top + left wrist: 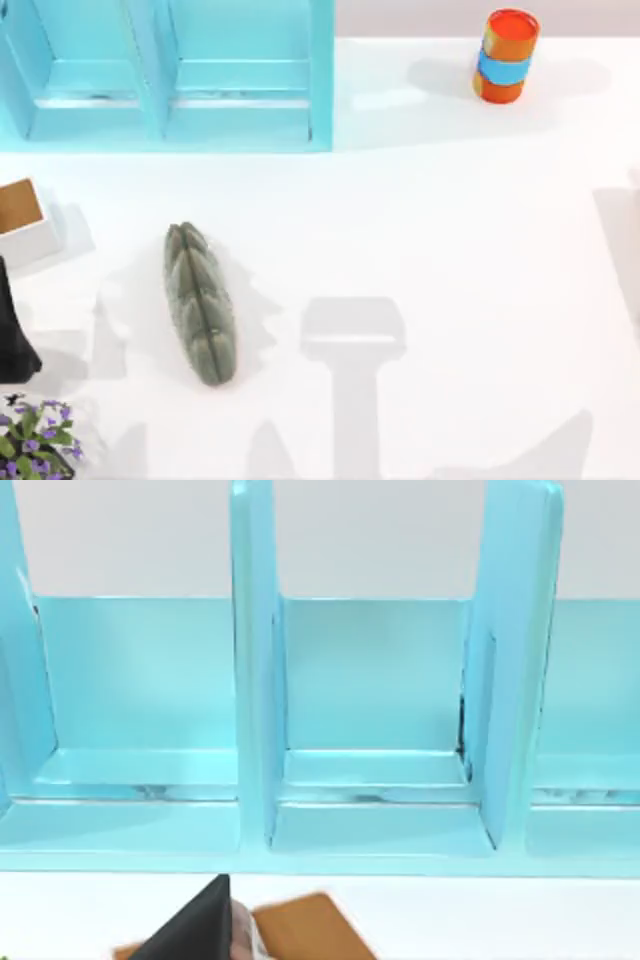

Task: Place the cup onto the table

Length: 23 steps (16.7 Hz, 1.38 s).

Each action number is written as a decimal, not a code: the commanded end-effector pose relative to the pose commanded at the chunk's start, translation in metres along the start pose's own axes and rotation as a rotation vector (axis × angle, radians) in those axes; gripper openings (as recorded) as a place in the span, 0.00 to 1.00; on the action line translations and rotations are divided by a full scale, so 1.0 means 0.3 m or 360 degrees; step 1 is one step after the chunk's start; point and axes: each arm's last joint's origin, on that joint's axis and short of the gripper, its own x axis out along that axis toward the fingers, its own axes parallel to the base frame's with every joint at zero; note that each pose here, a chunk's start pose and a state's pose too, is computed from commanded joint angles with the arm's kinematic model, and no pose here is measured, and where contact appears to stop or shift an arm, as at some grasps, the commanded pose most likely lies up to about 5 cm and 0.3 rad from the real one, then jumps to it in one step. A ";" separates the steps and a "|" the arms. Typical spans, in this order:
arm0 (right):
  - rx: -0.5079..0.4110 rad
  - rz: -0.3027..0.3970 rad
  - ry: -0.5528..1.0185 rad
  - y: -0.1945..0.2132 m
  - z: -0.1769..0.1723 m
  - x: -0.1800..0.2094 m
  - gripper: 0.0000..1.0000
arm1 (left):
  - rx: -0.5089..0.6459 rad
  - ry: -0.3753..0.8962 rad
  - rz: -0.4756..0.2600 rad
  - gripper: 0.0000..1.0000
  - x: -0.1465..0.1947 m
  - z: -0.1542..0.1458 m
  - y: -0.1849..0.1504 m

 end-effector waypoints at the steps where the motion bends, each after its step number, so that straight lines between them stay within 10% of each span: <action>1: -0.0033 0.0009 0.0179 -0.027 0.026 0.020 1.00 | 0.0000 0.0000 0.0000 1.00 0.000 0.000 0.000; 10: -0.0047 0.0349 0.1282 -0.309 0.137 0.210 1.00 | 0.0000 0.0000 0.0000 1.00 0.000 0.000 0.000; 23: 0.0055 0.0435 0.1394 -0.380 0.104 0.285 1.00 | 0.0000 0.0000 0.0000 1.00 0.000 0.000 0.000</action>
